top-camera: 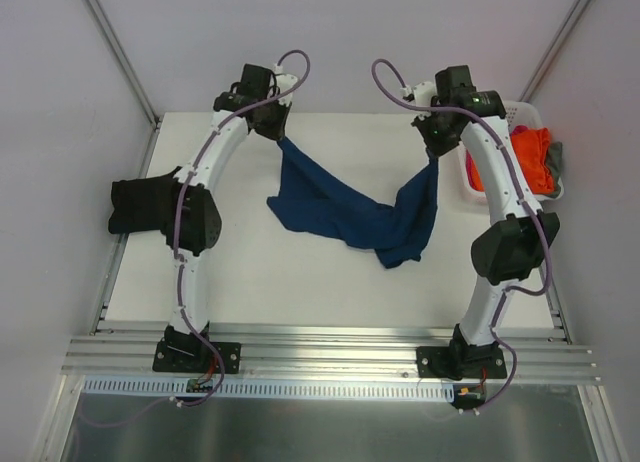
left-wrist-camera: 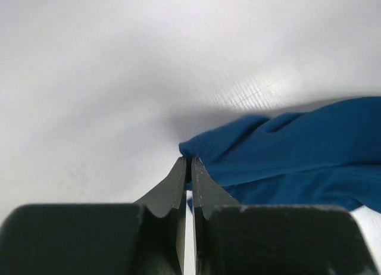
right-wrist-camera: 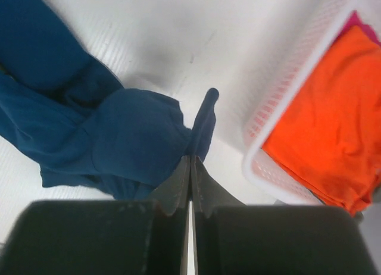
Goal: Fold and stack the t-shirts
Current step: Flatten out the tshirt
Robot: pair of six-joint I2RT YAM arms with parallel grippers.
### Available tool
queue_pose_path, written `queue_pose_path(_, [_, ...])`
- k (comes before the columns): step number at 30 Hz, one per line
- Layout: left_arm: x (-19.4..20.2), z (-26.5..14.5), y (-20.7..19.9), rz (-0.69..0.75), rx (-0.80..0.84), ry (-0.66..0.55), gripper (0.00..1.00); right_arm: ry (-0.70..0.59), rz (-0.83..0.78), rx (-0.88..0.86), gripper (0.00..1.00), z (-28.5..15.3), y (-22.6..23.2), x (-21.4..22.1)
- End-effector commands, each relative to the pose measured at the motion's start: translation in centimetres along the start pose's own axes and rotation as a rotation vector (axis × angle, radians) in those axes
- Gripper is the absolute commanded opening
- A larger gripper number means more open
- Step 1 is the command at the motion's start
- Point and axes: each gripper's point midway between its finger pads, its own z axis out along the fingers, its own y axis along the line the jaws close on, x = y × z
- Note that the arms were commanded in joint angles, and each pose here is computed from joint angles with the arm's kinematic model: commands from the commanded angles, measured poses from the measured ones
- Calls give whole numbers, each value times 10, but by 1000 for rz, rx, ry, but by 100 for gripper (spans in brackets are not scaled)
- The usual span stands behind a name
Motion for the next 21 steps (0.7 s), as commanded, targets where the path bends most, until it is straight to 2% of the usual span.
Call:
queue_pose_path(1, [-49, -101, 1, 98, -73, -171, 0, -166, 26, 179, 1, -77, -36, -19])
queue_pose_path(3, [-43, -115, 1, 112, -83, -168, 0, -194, 29, 235, 1, -96, -45, -18])
queue_pose_path(4, [-48, -138, -1, 137, -97, -202, 0, -211, 31, 263, 1, -106, -49, -18])
queue_pose_path(6, [-43, -155, 2, 147, -113, -209, 0, -271, 37, 352, 1, -142, -59, -18])
queue_pose_path(7, [-49, -180, 0, 157, -131, -250, 0, -289, 45, 390, 1, -155, -64, -17])
queue_pose_path(8, [-46, -188, 1, 154, -139, -256, 0, -336, 65, 461, 1, -186, -70, -12])
queue_pose_path(9, [-49, -215, 1, 154, -158, -297, 0, -378, 91, 501, 1, -202, -74, -13])
queue_pose_path(11, [-42, -235, -1, 146, -167, -319, 0, -431, 123, 551, 1, -230, -75, -4])
queue_pose_path(12, [-42, -264, -6, 153, -185, -367, 0, -506, 142, 579, 1, -262, -71, 3])
queue_pose_path(14, [-26, -276, -8, 153, -201, -362, 0, -548, 185, 578, 1, -272, -63, 15])
queue_pose_path(15, [-23, -300, -15, 169, -212, -407, 0, -613, 198, 579, 0, -295, -54, 24])
queue_pose_path(17, [-8, -310, -20, 177, -217, -406, 0, -646, 179, 518, 1, -298, -37, 34])
queue_pose_path(19, [0, -338, -30, 181, -223, -458, 0, -717, 176, 502, 1, -322, -20, 55])
queue_pose_path(21, [13, -363, -39, 145, -200, -498, 0, -729, 155, 437, 1, -325, -1, 68])
